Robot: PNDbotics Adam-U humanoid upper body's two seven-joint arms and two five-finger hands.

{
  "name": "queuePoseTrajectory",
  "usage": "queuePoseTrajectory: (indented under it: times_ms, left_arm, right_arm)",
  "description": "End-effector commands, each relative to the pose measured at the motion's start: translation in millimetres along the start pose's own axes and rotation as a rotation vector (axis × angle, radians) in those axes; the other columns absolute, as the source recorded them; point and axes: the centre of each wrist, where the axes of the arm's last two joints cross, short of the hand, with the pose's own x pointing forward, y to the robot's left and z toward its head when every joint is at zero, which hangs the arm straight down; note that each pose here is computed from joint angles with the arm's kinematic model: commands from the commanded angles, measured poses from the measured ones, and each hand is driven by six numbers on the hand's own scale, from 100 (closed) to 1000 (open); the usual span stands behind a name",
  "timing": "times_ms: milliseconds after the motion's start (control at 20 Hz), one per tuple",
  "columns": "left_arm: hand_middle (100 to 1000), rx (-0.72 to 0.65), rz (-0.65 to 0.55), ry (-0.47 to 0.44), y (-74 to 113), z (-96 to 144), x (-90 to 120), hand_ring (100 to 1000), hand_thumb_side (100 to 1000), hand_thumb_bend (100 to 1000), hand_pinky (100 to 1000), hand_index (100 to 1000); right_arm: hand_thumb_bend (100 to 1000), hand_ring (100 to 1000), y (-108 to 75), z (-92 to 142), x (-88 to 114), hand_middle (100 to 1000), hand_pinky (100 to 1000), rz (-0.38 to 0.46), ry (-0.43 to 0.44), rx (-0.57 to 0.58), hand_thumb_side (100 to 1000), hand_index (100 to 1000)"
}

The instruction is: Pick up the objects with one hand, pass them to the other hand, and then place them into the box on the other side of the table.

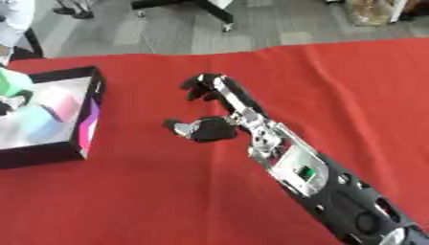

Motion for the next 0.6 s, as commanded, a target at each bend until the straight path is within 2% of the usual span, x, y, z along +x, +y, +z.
queuePoseTrajectory:
  times_ms: [50, 300, 450, 600]
  left_arm:
    - [586, 0.034, -0.026, 0.011, 11.0, -8, -8, 673, 473, 448, 796, 683]
    - [739, 0.046, -0.065, 0.053, 4.8, -18, -19, 789, 597, 633, 845, 838]
    - [754, 0.056, -0.081, 0.084, 3.6, -20, -23, 803, 613, 690, 858, 856]
    - [749, 0.066, -0.081, 0.106, 2.9, -22, -25, 801, 610, 691, 857, 850]
  right_arm:
    - [498, 747, -8.1, 0, 8, 570, 782, 0.007, -0.028, -0.023, 216, 734]
    - [497, 746, -7.9, 0, 8, 569, 782, 0.002, -0.028, -0.025, 217, 734]
    - [497, 746, -7.7, 1, 8, 568, 781, -0.001, -0.026, -0.025, 217, 734]
    - [495, 745, -7.7, 1, 7, 567, 781, -0.004, -0.026, -0.028, 216, 733]
